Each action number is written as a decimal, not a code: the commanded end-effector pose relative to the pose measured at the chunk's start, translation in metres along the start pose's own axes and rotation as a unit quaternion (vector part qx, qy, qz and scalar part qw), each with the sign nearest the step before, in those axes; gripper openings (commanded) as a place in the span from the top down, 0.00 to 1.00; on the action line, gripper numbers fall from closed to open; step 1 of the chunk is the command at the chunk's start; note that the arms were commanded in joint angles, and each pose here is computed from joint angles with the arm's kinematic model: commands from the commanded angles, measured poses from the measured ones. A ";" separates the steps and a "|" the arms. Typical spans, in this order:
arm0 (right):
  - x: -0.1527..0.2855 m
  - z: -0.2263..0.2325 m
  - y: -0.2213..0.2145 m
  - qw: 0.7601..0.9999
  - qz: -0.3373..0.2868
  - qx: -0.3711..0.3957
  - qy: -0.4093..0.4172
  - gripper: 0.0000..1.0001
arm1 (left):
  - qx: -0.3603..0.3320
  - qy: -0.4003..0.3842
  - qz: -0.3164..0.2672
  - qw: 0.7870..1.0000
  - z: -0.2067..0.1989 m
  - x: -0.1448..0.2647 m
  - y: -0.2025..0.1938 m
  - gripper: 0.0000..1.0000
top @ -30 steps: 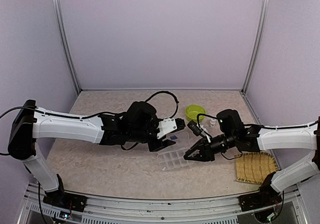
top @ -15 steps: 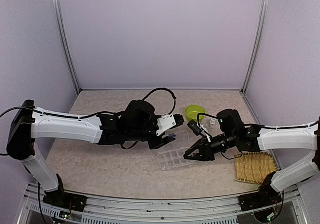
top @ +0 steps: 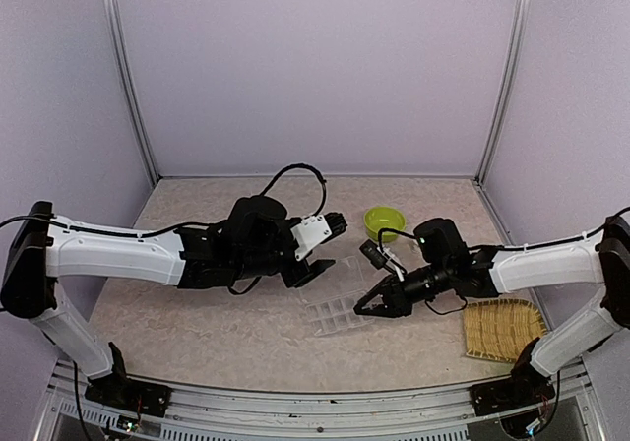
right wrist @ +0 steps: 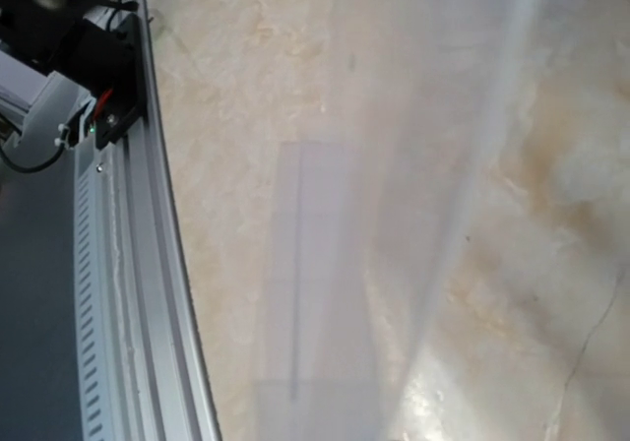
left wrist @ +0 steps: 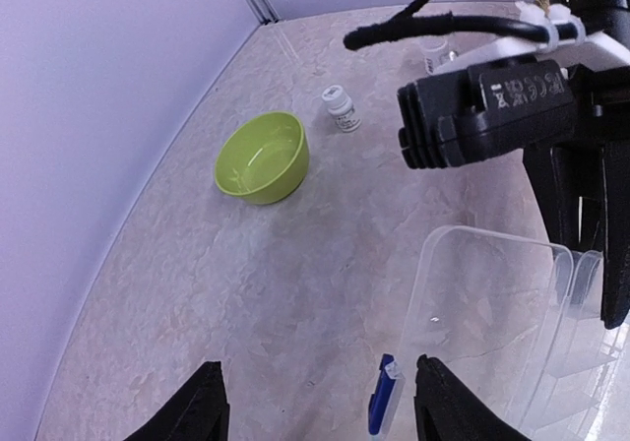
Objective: Sort the pills into containers
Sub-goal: Place the pill container at the center of the board, then position the pill container at the center of the board, then pick up the pill bottle from the center of the board.
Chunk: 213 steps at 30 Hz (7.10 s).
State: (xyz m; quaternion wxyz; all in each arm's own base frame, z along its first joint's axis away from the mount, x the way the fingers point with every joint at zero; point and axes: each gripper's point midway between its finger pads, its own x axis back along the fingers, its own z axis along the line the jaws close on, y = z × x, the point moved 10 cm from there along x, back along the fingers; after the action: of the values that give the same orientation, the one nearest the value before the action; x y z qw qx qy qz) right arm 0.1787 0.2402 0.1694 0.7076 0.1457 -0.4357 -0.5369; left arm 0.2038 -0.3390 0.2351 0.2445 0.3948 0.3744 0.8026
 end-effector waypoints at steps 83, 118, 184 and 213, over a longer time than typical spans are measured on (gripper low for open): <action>-0.041 -0.082 0.012 0.975 -0.005 -0.213 -0.069 0.40 | 0.233 0.184 -0.024 0.955 0.052 0.052 -0.050 0.01; -0.035 -0.091 0.006 0.970 0.009 -0.191 -0.151 0.31 | 0.285 0.209 0.019 0.935 0.038 0.055 -0.089 0.01; 0.136 -0.123 0.006 0.841 -0.147 -0.161 -0.495 0.14 | 0.307 0.197 -0.018 0.931 0.036 0.079 -0.019 0.01; 0.168 -0.139 -0.032 0.786 -0.168 -0.253 -0.538 0.19 | 0.315 0.184 -0.040 0.930 0.031 0.080 -0.016 0.01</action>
State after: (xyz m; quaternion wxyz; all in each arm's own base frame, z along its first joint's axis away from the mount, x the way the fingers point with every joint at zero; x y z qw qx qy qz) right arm 0.2734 0.0460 0.1522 0.2687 -0.2652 -0.5738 -0.7268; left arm 0.1807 -0.2520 0.2575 0.0410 0.2940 0.6586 0.6915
